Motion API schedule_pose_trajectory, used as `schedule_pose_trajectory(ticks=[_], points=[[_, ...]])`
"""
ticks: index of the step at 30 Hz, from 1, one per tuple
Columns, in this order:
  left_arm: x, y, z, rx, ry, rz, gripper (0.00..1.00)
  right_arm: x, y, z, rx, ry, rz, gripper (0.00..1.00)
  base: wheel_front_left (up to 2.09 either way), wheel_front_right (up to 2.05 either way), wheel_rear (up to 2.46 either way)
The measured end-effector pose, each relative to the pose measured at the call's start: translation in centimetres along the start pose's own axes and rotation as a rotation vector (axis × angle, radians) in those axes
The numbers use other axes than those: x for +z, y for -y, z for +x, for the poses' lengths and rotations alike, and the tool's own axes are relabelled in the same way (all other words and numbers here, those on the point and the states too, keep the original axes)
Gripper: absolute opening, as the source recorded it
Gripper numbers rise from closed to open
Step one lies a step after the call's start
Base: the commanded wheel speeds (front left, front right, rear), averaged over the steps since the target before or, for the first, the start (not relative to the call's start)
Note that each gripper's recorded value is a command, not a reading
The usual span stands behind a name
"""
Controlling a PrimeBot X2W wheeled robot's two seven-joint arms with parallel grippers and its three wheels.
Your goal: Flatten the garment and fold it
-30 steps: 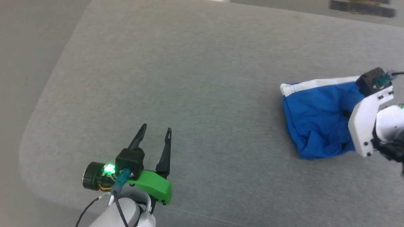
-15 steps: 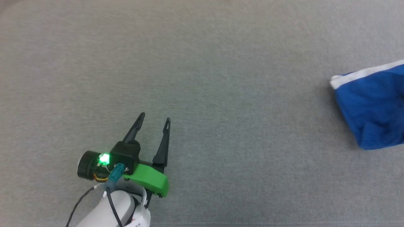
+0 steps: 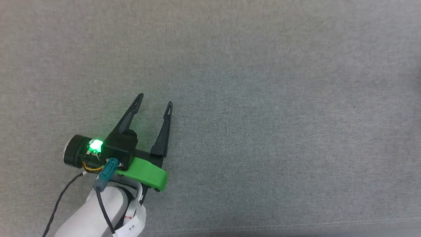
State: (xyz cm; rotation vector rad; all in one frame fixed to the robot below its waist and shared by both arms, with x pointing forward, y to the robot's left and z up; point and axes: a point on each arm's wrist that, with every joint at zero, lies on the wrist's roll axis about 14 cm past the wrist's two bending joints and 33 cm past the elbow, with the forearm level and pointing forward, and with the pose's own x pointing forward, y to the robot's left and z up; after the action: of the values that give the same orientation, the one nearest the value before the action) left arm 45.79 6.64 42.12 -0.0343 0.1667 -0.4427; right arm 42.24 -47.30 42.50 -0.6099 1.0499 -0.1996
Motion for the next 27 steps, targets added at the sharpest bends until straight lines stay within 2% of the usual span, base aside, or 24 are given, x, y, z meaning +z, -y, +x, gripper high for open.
schedule_pose_trajectory(ticks=[6, 8, 13, 14, 15, 20, 27], points=[[-1.3, -0.8, 0.3, 0.015, -0.029, -0.011, 1.00, -2.4, 3.3, 2.1, -0.115, -0.061, -0.023, 0.00, 0.00, 0.00, 0.00], [-1.6, -1.0, 0.3, 0.022, -0.037, -0.008, 1.00, -2.9, 4.1, 2.5, -0.143, -0.075, 0.000, 0.00, 0.00, 0.00, 0.00], [-2.1, -1.5, 0.1, 0.038, -0.049, -0.003, 1.00, -2.9, 4.0, 3.8, -0.166, -0.065, 0.003, 0.00, 0.00, 0.00, 0.00], [-2.2, -1.6, 0.0, 0.040, -0.050, -0.002, 1.00, -2.7, 3.8, 4.0, -0.166, -0.051, 0.012, 0.29, 0.00, 0.00, 0.00], [-2.2, -1.6, 0.0, 0.042, -0.051, 0.000, 1.00, -2.5, 3.6, 4.1, -0.165, -0.041, 0.013, 1.00, 0.00, 0.00, 0.00], [-1.5, -1.7, -0.5, 0.054, -0.039, 0.020, 1.00, -1.2, 4.3, 3.1, -0.194, 0.009, 0.014, 1.00, 0.00, 0.00, 0.00], [0.9, -0.9, -1.7, 0.064, 0.007, 0.016, 1.00, 1.7, 6.6, -0.7, -0.234, 0.145, 0.056, 1.00, 0.00, 0.00, 0.00]])
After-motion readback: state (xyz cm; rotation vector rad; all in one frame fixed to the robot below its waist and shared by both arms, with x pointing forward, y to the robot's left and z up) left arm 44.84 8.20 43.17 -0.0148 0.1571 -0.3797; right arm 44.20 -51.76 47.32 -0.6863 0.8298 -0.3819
